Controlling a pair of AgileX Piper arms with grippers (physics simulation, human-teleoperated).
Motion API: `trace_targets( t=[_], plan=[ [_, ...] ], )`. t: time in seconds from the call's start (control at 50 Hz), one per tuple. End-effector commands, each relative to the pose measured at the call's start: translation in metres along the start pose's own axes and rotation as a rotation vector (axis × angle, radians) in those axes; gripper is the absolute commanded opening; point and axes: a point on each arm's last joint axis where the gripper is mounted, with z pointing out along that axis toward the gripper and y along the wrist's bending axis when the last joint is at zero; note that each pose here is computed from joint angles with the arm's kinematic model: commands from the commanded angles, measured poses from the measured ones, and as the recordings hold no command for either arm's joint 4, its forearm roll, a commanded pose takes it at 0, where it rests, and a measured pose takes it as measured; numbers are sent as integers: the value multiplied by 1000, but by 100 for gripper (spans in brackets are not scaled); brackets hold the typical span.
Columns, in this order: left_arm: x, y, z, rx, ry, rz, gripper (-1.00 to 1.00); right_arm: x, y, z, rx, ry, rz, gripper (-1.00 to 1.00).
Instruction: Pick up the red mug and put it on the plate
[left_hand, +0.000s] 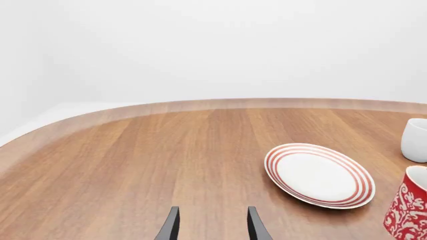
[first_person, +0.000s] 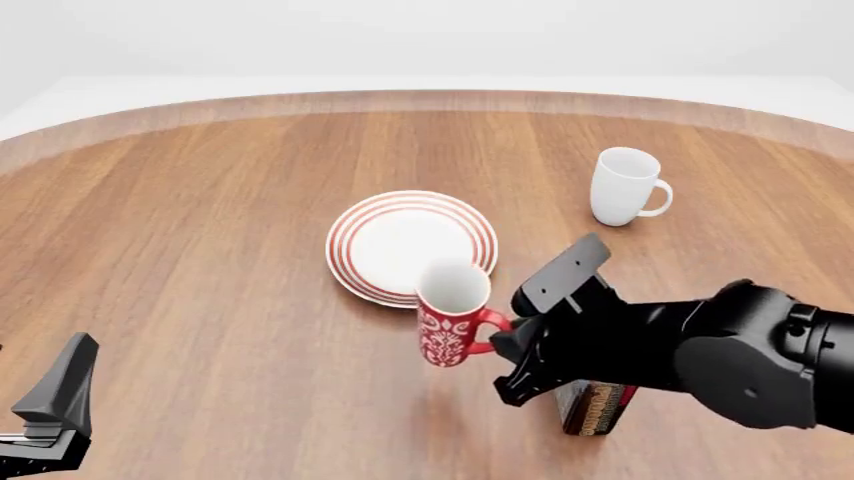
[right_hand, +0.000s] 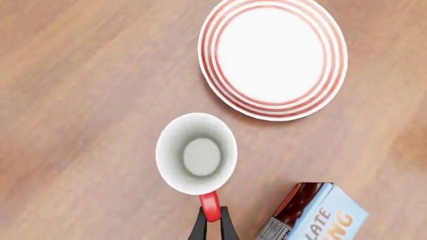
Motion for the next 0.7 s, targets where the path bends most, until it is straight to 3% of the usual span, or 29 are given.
trace_targets(
  t=[0.02,0.4,0.7],
  plan=[
    [0,0,0,0,0,0,100,-11,-4,-15,13,-39,-5,-100],
    [0,0,0,0,0,0,100,-32,-16,-17,52,-86,-34,-100],
    [0,0,0,0,0,0,100,-56,-37,-14,108,-119,19,-100]
  ],
)
